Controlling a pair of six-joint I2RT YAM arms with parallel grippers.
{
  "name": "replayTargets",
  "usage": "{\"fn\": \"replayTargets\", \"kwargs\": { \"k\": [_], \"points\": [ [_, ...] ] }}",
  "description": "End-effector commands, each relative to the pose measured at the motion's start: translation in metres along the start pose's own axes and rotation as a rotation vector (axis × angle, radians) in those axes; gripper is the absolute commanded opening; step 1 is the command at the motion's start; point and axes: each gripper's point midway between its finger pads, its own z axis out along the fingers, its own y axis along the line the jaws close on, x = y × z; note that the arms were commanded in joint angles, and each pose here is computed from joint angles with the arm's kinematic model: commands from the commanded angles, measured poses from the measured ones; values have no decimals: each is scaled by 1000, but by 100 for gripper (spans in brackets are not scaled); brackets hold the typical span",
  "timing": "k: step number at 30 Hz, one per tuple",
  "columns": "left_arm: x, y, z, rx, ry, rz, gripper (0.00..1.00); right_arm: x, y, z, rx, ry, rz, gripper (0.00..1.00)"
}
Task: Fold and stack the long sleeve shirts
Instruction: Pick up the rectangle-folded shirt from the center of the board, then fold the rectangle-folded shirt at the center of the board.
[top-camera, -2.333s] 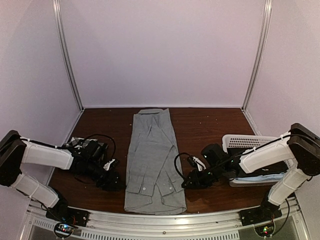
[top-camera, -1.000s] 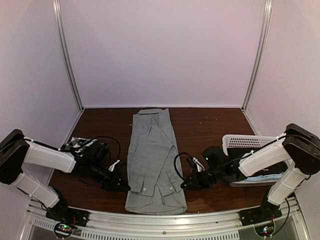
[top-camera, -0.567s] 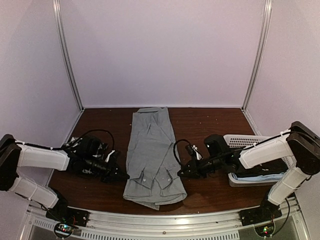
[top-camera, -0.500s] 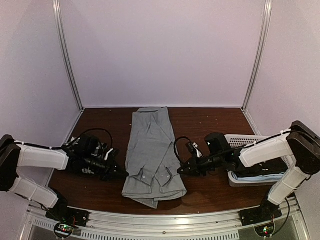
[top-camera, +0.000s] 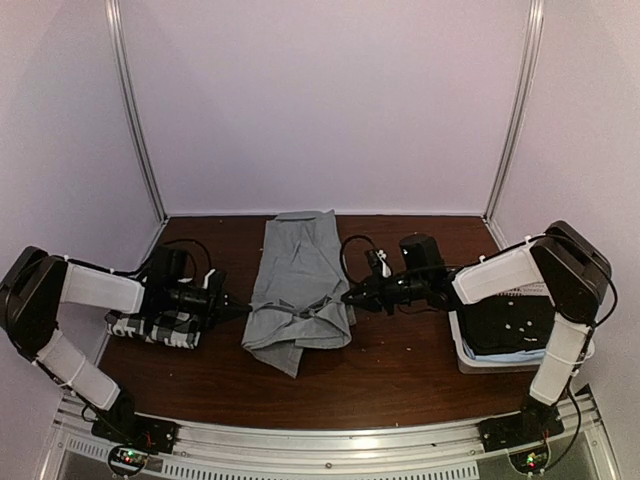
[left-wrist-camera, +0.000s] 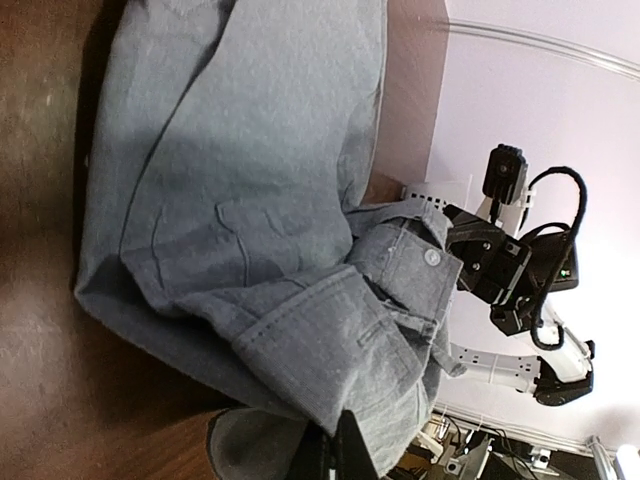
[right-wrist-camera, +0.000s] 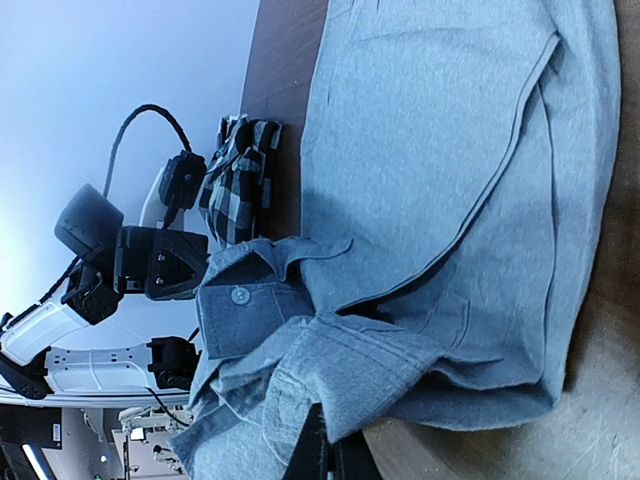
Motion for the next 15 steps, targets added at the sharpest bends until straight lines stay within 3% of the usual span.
{"fn": "replayTargets", "kwargs": {
  "k": [1,11,15],
  "points": [
    [-36,-9,4,51,-46,38,0,-37,-12,6,3,-72,3,0],
    [-65,19,27,19,-63,17,0,-55,-55,26,65,-92,47,0],
    [-69,17,25,10,-83,29,0,-57,-55,20,77,-102,33,9]
  ]
}}
